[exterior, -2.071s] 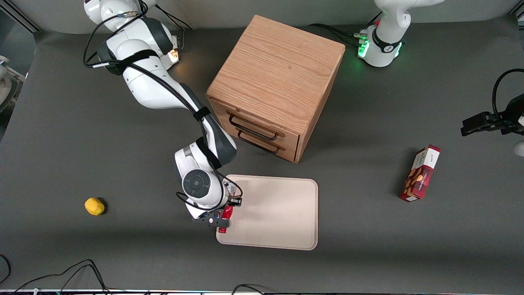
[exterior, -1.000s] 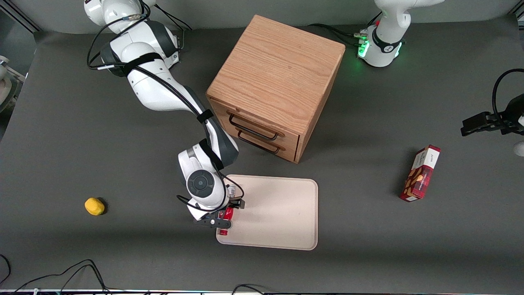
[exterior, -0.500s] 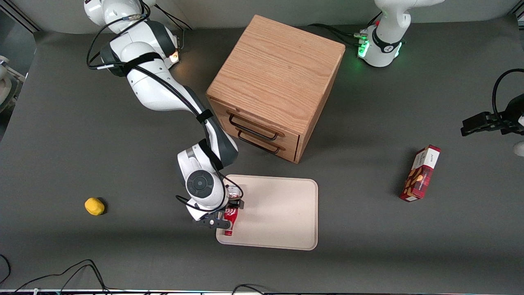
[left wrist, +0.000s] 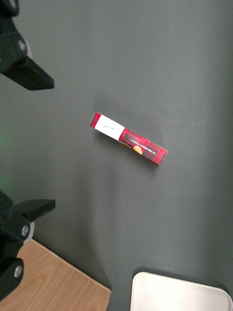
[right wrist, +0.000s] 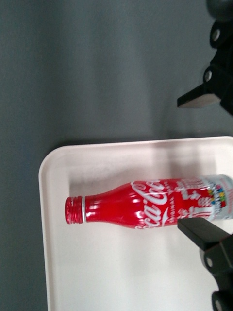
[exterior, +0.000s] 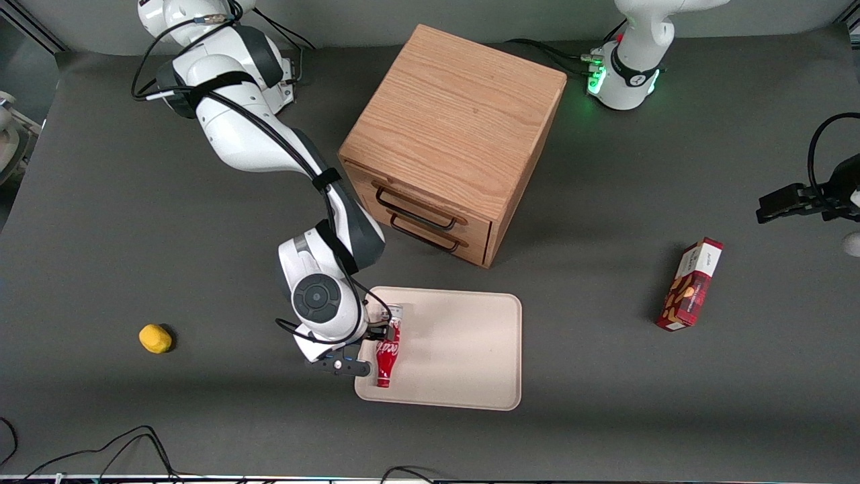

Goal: Place coke bottle on tray

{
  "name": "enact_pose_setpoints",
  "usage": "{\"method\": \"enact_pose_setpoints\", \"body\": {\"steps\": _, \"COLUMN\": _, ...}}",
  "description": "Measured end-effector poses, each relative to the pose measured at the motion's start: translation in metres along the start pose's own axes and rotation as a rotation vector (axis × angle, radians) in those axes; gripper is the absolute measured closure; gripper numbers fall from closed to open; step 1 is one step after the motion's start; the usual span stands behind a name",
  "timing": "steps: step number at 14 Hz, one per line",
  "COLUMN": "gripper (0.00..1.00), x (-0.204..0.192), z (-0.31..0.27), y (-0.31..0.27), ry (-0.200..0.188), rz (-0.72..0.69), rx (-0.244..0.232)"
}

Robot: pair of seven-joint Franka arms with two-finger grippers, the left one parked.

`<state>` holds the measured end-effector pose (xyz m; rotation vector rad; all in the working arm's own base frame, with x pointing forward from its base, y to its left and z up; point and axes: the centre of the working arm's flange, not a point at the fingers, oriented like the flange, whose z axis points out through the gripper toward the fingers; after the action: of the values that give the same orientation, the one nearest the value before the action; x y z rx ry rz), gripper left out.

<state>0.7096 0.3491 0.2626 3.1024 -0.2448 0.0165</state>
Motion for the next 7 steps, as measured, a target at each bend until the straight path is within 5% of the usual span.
{"method": "enact_pose_setpoints", "body": {"steps": 7, "gripper": 0.0, "x": 0.006, "z": -0.108, "y": 0.059, "ry": -0.095, "rz": 0.073, "rx": -0.021}}
